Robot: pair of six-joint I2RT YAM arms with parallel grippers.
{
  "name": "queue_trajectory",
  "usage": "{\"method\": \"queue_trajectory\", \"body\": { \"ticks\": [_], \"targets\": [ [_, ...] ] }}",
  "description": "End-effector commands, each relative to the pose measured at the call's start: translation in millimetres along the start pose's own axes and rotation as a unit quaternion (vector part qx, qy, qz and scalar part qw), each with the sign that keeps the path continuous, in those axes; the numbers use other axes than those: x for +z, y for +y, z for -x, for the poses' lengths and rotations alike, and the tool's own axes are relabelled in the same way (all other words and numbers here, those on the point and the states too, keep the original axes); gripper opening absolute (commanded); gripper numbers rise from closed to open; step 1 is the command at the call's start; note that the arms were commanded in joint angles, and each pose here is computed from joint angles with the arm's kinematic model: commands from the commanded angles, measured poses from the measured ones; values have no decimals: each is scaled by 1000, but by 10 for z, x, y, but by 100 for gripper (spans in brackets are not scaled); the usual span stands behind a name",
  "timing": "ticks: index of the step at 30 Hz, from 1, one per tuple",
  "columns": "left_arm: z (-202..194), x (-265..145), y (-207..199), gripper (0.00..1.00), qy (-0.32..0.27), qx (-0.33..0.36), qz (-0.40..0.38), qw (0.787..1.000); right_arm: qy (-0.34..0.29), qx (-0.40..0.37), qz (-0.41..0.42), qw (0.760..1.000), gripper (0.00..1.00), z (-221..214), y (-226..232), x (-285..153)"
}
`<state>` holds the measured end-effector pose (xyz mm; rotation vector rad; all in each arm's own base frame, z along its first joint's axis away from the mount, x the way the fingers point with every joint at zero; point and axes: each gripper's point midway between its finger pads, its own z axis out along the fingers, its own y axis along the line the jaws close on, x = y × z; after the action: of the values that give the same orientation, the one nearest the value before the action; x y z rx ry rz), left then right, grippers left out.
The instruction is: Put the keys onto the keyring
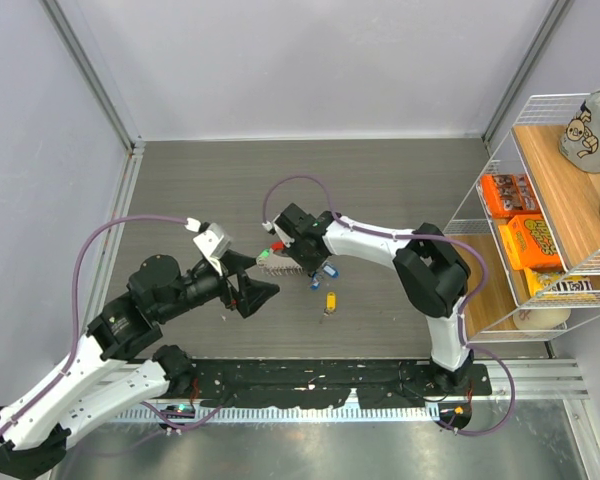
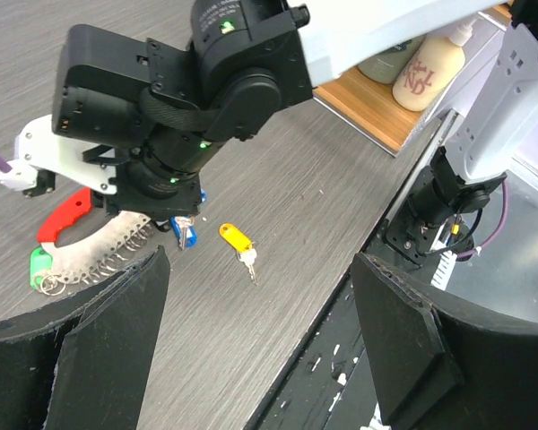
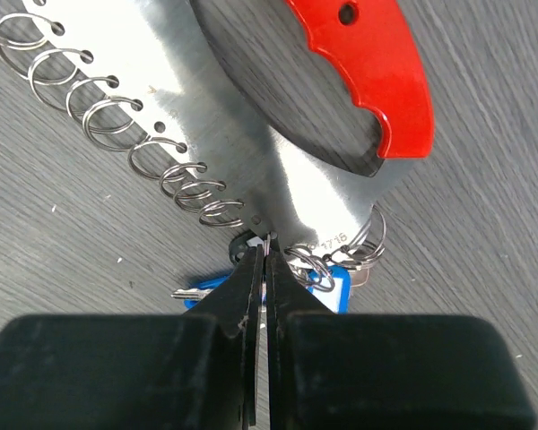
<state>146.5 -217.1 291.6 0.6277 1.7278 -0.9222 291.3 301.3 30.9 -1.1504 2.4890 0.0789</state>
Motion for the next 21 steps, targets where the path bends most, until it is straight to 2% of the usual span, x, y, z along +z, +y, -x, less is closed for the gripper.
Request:
{"method": "queue_trajectory", "body": {
  "ticks": [1, 8, 12, 18, 21],
  "targets": [
    [65, 41, -69, 89, -13, -2, -20, 1000, 33, -27, 35, 998, 5, -32, 92, 27],
    [81, 48, -82, 89, -15, 2, -24, 1000, 40, -35, 37, 998, 5, 110, 82, 18],
    [77, 52, -95, 89, -12, 3, -28, 1000, 33, -31, 35, 998, 21, 193, 71, -29],
    [85, 70, -103, 89, -13, 6, -32, 999, -13, -12, 32, 999, 45, 282, 67, -265],
    [75, 82, -118, 89, -11, 6, -37, 999, -29, 0, 16, 999, 49, 248, 24, -328]
  ]
}}
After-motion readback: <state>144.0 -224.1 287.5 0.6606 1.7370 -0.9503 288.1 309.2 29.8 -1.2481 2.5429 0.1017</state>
